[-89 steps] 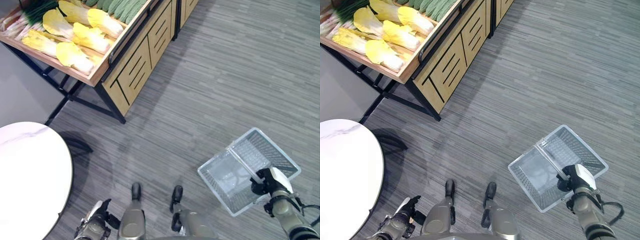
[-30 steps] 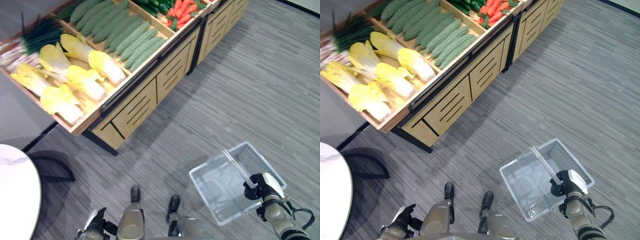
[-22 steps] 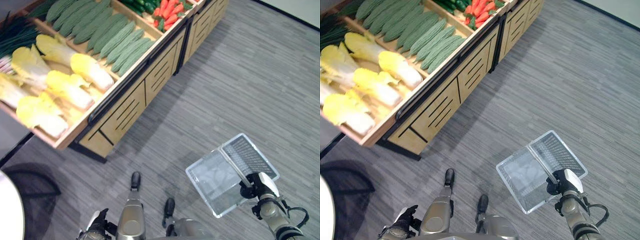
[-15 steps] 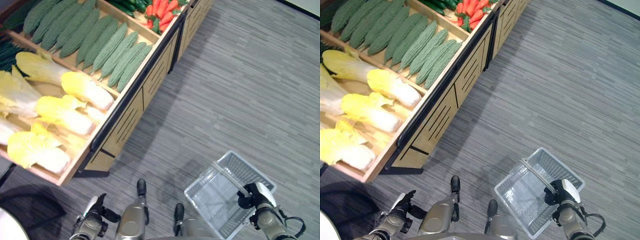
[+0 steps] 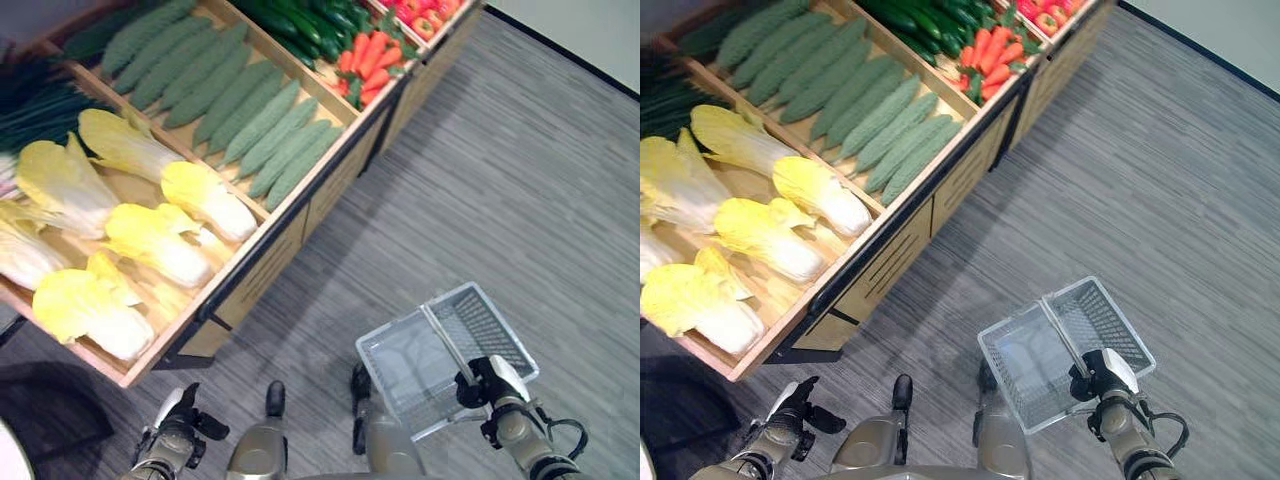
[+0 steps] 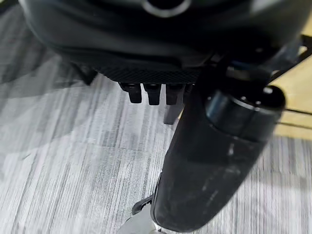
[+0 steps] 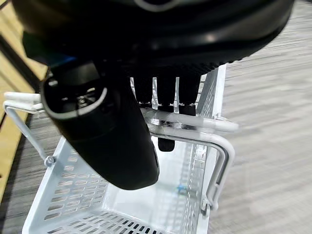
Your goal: Get the vegetables into the basket
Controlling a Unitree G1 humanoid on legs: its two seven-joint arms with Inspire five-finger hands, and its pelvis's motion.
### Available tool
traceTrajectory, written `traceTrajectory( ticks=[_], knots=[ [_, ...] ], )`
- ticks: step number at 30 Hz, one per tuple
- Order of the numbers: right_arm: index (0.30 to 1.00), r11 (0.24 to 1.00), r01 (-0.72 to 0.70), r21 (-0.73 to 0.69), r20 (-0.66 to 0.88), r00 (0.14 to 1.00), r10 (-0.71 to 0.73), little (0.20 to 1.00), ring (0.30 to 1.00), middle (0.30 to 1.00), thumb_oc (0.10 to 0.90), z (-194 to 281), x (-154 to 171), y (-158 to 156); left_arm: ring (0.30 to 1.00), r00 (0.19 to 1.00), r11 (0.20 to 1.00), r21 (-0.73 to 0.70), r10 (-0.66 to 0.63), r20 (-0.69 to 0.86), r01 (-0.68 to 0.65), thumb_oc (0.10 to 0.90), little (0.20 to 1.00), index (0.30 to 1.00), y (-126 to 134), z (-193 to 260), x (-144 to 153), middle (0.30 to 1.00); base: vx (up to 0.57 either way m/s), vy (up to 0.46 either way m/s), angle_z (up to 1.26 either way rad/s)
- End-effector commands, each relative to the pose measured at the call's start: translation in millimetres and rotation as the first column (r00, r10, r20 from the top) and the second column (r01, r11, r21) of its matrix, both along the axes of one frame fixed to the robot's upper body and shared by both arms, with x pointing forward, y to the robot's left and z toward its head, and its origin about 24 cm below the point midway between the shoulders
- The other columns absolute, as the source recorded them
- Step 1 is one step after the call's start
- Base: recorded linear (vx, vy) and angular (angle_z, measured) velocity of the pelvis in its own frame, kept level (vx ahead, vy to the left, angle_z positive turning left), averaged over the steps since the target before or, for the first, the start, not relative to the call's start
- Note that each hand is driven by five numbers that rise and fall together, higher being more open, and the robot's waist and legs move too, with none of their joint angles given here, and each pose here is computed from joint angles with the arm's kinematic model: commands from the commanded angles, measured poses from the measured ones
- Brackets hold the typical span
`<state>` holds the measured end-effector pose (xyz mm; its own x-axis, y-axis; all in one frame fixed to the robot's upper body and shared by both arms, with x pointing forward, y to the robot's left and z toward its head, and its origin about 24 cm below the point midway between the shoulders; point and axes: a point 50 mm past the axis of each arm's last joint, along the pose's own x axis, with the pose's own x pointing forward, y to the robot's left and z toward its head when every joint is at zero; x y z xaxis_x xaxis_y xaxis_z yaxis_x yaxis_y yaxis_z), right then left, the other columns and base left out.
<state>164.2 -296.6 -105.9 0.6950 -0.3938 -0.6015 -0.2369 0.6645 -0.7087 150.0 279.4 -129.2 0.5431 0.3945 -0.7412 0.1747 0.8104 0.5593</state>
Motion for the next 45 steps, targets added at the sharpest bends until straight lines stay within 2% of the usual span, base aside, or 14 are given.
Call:
traceTrajectory(
  ticks=[1,5,7,14,23,28,31,33,35,38,41,42,44,45],
  knots=[
    [0.300,0.987,0.122,-0.108,0.089,0.990,-0.113,0.300,0.300,0.300,0.400,30.0,1.9,-51.9,1.000,0.999,0.999,0.010,0.036,0.007,-0.036,0.900,1.000,1.000,9.3,0.4,-10.7,1.000,0.09,-0.240,1.68],
    [0.300,0.982,0.155,-0.104,0.053,0.987,-0.150,0.300,0.300,0.300,0.400,24.4,-7.5,-54.8,1.000,0.987,0.987,-0.017,0.156,-0.042,-0.157,0.900,1.000,1.000,7.8,-9.3,-36.0,1.000,0.08,-0.438,1.01],
    [0.300,0.979,0.164,-0.117,0.054,0.986,-0.159,0.300,0.300,0.300,0.400,26.4,-8.4,-59.1,1.000,0.986,0.986,-0.029,0.160,-0.052,-0.161,0.900,1.000,1.000,4.4,-11.4,-38.0,1.000,-0.02,-0.251,0.84],
    [0.300,0.952,0.265,-0.154,0.011,0.964,-0.267,0.300,0.300,0.300,0.400,25.4,-38.2,-78.5,1.000,0.995,0.996,-0.048,0.072,-0.072,-0.076,0.900,1.000,1.000,-13.6,-15.8,-31.4,1.000,-0.03,-0.191,0.93],
    [0.300,0.940,0.301,-0.163,-0.076,0.946,-0.316,0.300,0.300,0.300,0.400,12.5,-63.9,-75.8,1.000,0.990,0.996,-0.035,0.074,-0.116,-0.079,0.900,1.000,1.000,-14.8,-19.9,-42.8,1.000,0.01,0.032,0.57],
    [0.300,0.935,0.315,-0.162,-0.099,0.938,-0.333,0.300,0.300,0.300,0.400,9.5,-70.1,-75.1,1.000,0.983,0.990,-0.041,0.129,-0.127,-0.135,0.900,1.000,1.000,-12.2,-21.4,-51.4,1.000,0.03,0.125,0.16],
    [0.300,0.936,0.317,-0.157,-0.124,0.933,-0.337,0.300,0.300,0.300,0.400,5.4,-75.5,-71.7,1.000,0.963,0.971,-0.025,0.232,-0.137,-0.237,0.900,1.000,1.000,-0.3,-20.5,-63.8,1.000,0.03,0.101,0.04],
    [0.300,0.939,0.307,-0.155,-0.152,0.932,-0.330,0.300,0.300,0.300,0.400,0.5,-81.2,-66.8,1.000,0.871,0.873,0.024,0.488,-0.061,-0.488,0.900,1.000,1.000,29.1,-11.0,-76.8,1.000,0.05,0.101,0.02],
    [0.300,0.940,0.304,-0.156,-0.173,0.928,-0.329,0.300,0.300,0.300,0.400,-2.6,-86.1,-64.0,1.000,0.808,0.806,0.061,0.589,0.015,-0.589,0.900,1.000,1.000,45.2,-2.6,-76.9,1.000,0.05,0.045,0.05],
    [0.300,0.950,0.273,-0.153,-0.214,0.929,-0.301,0.300,0.300,0.300,0.400,-12.4,-96.6,-51.1,1.000,0.597,0.580,0.157,0.742,0.304,-0.800,0.900,1.000,1.000,98.4,35.2,-71.3,1.000,0.07,0.021,0.00],
    [0.300,0.955,0.255,-0.150,-0.234,0.930,-0.285,0.300,0.300,0.300,0.400,-17.0,-103.2,-44.5,1.000,0.587,0.557,0.234,0.623,0.516,-0.797,0.900,1.000,1.000,127.0,72.1,-44.9,1.000,0.02,0.005,-0.04],
    [0.300,0.955,0.258,-0.146,-0.233,0.929,-0.287,0.300,0.300,0.300,0.400,-18.8,-104.7,-41.5,1.000,0.574,0.591,0.251,0.456,0.680,-0.767,0.900,1.000,1.000,134.8,104.7,-14.1,1.000,-0.02,-0.001,-0.06],
    [0.300,0.954,0.263,-0.142,-0.228,0.930,-0.290,0.300,0.300,0.300,0.400,-20.0,-104.9,-39.2,1.000,0.546,0.624,0.261,0.321,0.774,-0.737,0.900,1.000,1.000,133.6,129.2,6.8,1.000,-0.01,0.000,-0.02],
    [0.300,0.955,0.262,-0.142,-0.228,0.930,-0.289,0.300,0.300,0.300,0.400,-20.1,-105.1,-39.0,1.000,0.547,0.623,0.263,0.320,0.773,-0.737,0.900,1.000,1.000,133.4,129.1,6.3,1.000,0.00,0.000,0.00]
  ],
)
